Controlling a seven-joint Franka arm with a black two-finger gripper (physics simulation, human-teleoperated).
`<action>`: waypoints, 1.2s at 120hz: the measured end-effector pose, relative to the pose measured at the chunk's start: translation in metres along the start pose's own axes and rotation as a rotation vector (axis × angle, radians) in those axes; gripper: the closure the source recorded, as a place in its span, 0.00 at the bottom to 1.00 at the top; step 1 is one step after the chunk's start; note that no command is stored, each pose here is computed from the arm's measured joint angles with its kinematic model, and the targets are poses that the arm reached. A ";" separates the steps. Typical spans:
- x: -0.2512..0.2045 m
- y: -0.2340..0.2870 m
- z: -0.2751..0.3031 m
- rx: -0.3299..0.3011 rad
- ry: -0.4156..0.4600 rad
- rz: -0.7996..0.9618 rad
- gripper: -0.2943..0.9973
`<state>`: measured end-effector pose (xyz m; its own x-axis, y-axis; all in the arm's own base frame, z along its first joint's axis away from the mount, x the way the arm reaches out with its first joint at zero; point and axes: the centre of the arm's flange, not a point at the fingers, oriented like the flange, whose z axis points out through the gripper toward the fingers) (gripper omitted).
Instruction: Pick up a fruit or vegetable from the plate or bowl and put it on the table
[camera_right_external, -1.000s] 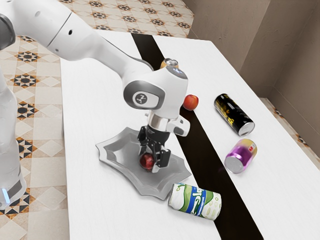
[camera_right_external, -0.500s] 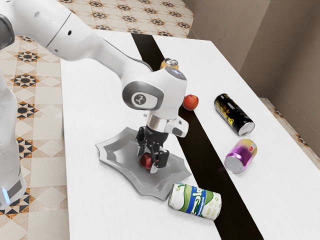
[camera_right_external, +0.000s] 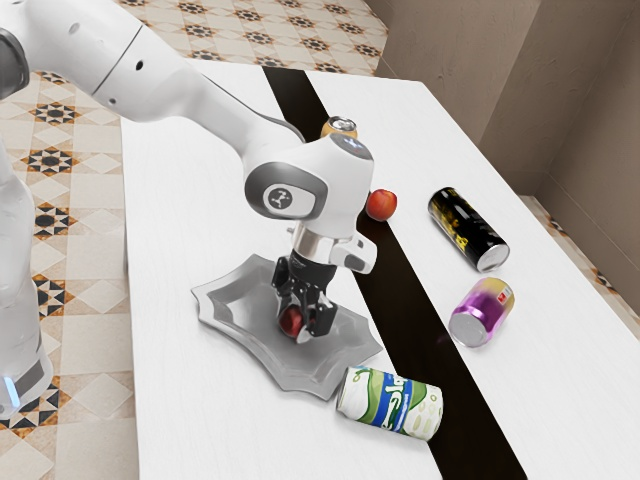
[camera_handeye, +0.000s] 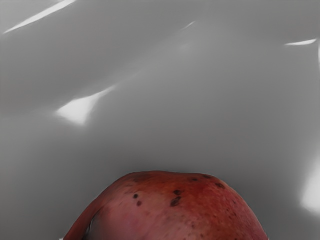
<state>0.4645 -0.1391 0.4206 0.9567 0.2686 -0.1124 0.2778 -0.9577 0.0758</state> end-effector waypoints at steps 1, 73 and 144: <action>0.000 0.000 0.000 0.000 0.000 0.000 0.44; 0.074 -0.201 -0.064 -0.005 0.096 -0.366 0.46; 0.082 -0.276 -0.103 0.011 0.130 -0.472 0.27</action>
<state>0.4750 0.1579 0.4930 0.7295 0.6839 -0.0078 0.6837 -0.7289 0.0361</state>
